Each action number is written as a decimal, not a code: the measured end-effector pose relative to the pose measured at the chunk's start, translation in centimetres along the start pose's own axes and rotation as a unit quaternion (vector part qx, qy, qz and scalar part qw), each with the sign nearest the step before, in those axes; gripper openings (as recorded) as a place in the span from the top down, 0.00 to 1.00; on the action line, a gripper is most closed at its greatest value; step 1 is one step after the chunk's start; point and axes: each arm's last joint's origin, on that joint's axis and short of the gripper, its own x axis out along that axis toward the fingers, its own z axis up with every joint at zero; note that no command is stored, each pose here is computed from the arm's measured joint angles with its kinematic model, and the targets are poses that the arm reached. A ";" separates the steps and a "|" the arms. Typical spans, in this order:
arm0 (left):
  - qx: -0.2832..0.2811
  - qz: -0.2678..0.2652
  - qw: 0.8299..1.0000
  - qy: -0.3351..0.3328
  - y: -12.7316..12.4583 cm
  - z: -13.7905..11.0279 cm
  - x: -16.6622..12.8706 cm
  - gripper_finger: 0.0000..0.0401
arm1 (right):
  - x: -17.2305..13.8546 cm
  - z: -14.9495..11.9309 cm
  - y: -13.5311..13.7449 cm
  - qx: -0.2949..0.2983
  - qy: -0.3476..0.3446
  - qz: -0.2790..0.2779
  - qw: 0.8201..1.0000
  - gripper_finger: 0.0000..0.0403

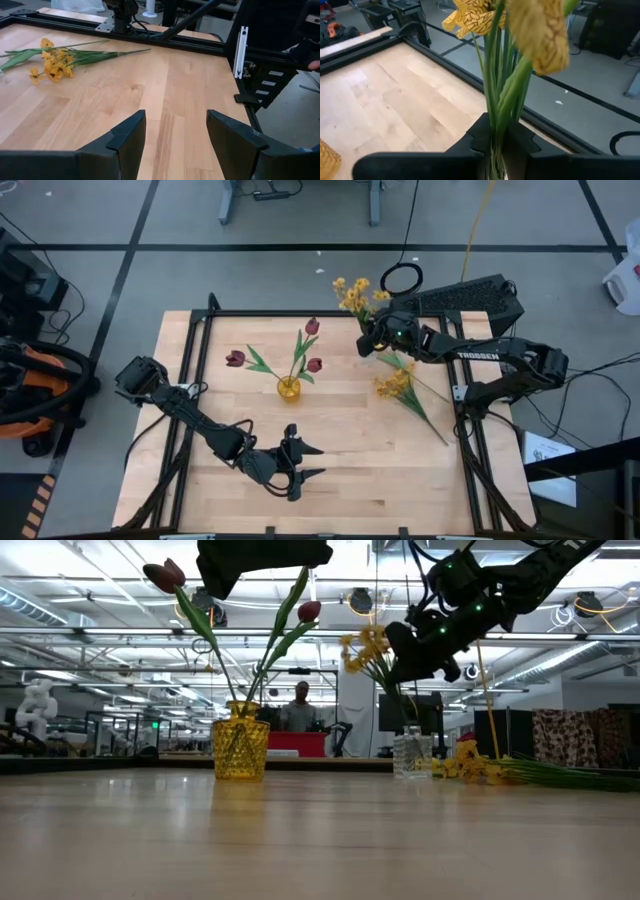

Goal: Sort flowers into vase by color
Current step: Put the yellow flowers into the transparent vase

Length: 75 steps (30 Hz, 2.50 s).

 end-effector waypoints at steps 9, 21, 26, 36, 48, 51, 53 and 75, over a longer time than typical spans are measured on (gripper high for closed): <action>0.000 0.000 1.000 0.000 0.0 0.0 0.0 0.47 | 0.0 -0.7 -0.2 0.003 0.035 -0.009 0.999 0.92; 0.001 0.000 1.000 0.000 0.0 0.0 0.0 0.47 | -0.1 -1.2 -0.3 0.019 0.062 -0.017 0.998 0.80; 0.001 0.000 1.000 0.000 0.0 0.0 0.0 0.47 | -0.2 -1.3 -0.3 0.018 0.067 -0.018 0.997 0.69; 0.005 0.003 1.000 0.008 0.1 -0.2 0.0 0.47 | -2.3 -0.7 -0.9 0.026 0.086 -0.024 0.996 0.52; 0.003 0.006 1.000 0.008 0.2 -0.1 0.1 0.47 | -7.7 -1.1 -0.4 0.012 0.157 -0.003 0.988 0.46; 0.002 0.005 1.000 0.007 0.2 -0.1 0.1 0.47 | -9.1 -1.7 0.3 0.019 0.183 0.009 0.983 0.46; 0.001 0.005 1.000 0.007 0.2 -0.1 0.1 0.47 | -10.0 -2.2 1.0 0.023 0.202 0.019 0.979 0.46; -0.001 0.004 1.000 0.005 0.2 -0.1 0.1 0.47 | -16.1 -8.1 4.3 -0.002 0.376 -0.038 0.926 0.46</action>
